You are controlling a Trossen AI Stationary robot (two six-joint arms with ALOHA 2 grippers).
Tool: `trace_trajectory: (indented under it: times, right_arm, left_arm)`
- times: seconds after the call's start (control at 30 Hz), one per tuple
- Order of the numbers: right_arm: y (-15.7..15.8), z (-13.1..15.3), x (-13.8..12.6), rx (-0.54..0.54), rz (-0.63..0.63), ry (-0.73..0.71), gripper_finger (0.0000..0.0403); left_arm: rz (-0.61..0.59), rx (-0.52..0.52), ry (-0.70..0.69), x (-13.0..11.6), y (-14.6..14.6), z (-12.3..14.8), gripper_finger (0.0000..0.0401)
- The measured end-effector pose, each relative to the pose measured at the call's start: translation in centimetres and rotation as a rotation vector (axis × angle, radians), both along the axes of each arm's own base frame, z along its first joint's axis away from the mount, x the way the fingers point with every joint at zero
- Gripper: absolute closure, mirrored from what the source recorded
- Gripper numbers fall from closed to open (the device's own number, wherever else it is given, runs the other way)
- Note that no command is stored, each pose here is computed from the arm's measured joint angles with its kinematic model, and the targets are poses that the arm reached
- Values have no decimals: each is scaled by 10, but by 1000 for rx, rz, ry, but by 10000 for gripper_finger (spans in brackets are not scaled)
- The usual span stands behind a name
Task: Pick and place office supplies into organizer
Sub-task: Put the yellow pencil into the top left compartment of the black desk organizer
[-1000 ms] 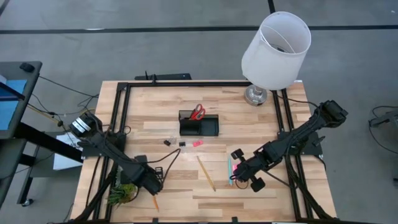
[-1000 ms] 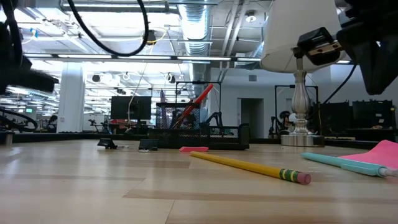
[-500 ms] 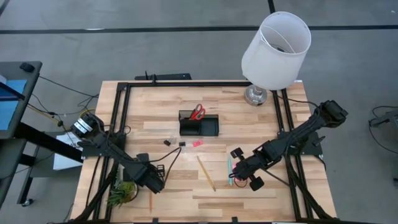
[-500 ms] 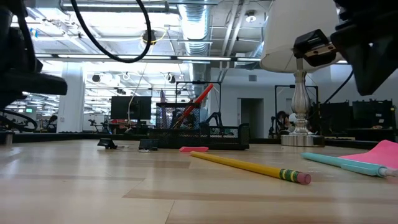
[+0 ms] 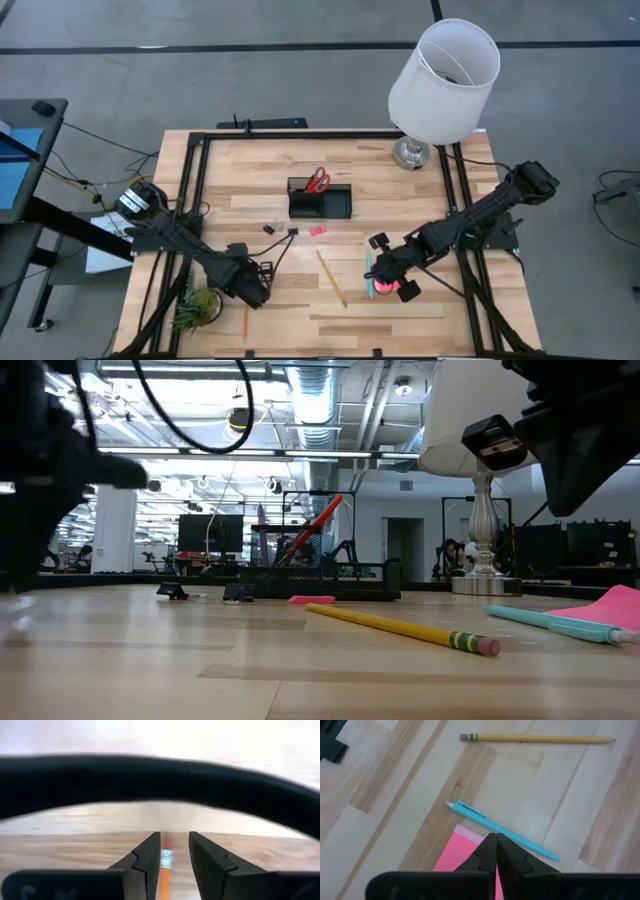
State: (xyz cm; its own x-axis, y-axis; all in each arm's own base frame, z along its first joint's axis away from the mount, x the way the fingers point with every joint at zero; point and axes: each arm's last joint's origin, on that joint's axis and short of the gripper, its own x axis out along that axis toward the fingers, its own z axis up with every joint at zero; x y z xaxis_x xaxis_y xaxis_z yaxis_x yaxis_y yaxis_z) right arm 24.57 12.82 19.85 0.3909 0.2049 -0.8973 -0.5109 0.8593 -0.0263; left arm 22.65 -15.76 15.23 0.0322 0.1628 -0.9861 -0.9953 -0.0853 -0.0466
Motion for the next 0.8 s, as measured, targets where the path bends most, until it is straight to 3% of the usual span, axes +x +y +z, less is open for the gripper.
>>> trace_trajectory:
  times: [0.3,0.5,0.8]
  right_arm:
    - [-1,0,1,0,-5,0,401]
    - [-1,0,1,0,-5,0,401]
    - [-1,0,1,-1,-4,0,401]
  left_arm:
    - [-18,-23,-4,3,0,1,305]
    - [-37,-70,79,-8,4,-13,305]
    - [-60,-75,31,-8,4,-18,305]
